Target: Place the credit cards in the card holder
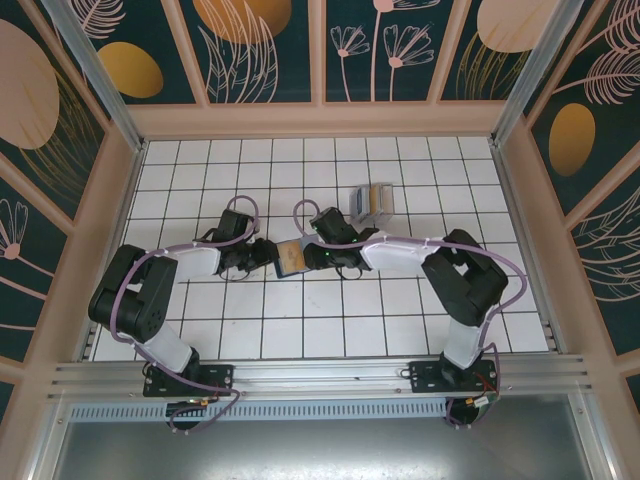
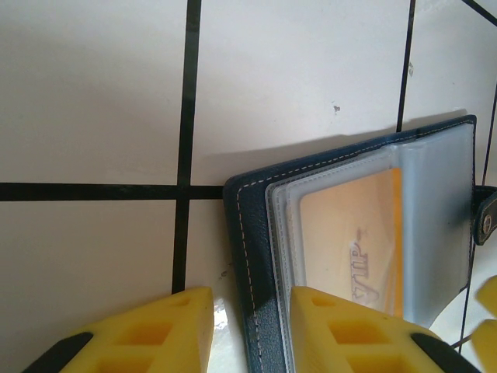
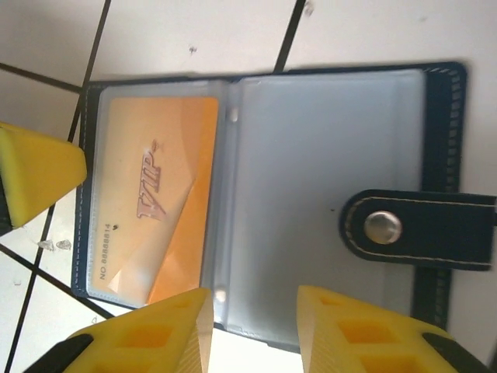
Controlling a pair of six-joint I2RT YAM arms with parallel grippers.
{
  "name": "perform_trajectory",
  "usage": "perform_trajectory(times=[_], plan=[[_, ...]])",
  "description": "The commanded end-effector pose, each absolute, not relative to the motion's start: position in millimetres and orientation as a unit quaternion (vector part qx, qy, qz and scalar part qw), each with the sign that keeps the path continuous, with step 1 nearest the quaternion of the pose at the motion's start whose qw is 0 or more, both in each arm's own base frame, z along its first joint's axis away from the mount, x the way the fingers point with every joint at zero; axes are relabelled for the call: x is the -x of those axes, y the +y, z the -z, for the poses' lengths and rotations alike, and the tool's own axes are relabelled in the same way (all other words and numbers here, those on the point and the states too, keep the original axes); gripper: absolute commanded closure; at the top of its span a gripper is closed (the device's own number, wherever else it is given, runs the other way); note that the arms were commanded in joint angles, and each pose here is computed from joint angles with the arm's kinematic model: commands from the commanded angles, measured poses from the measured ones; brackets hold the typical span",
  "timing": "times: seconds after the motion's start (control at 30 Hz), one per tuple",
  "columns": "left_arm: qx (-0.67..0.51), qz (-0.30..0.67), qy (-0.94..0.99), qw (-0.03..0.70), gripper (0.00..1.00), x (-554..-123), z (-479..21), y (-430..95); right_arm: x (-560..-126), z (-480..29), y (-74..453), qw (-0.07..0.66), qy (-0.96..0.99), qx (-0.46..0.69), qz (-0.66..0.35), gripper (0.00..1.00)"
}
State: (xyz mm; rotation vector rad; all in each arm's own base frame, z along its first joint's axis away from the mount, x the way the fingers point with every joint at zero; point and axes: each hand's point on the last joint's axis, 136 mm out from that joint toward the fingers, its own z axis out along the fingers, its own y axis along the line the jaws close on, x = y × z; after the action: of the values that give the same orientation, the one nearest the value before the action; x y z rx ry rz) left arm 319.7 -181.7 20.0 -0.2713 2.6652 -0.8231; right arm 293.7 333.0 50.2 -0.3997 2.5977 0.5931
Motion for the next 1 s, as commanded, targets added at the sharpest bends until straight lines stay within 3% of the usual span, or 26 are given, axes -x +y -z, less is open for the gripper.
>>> perform_trajectory(times=[0.0, 0.6, 0.97], plan=[[0.089, 0.289, 0.938, 0.170, 0.66, -321, -16, -183, -300, -56, 313, 0.234, 0.947, 0.117, -0.185, 0.65], [0.093, 0.287, 0.939, 0.168, 0.67, -318, -15, -181, -291, -11, 306, 0.185, 0.965, 0.102, -0.155, 0.62], [0.093, 0.287, 0.938, 0.169, 0.67, -319, -15, -181, -298, -46, 300, 0.226, 0.956, 0.096, -0.157, 0.59]])
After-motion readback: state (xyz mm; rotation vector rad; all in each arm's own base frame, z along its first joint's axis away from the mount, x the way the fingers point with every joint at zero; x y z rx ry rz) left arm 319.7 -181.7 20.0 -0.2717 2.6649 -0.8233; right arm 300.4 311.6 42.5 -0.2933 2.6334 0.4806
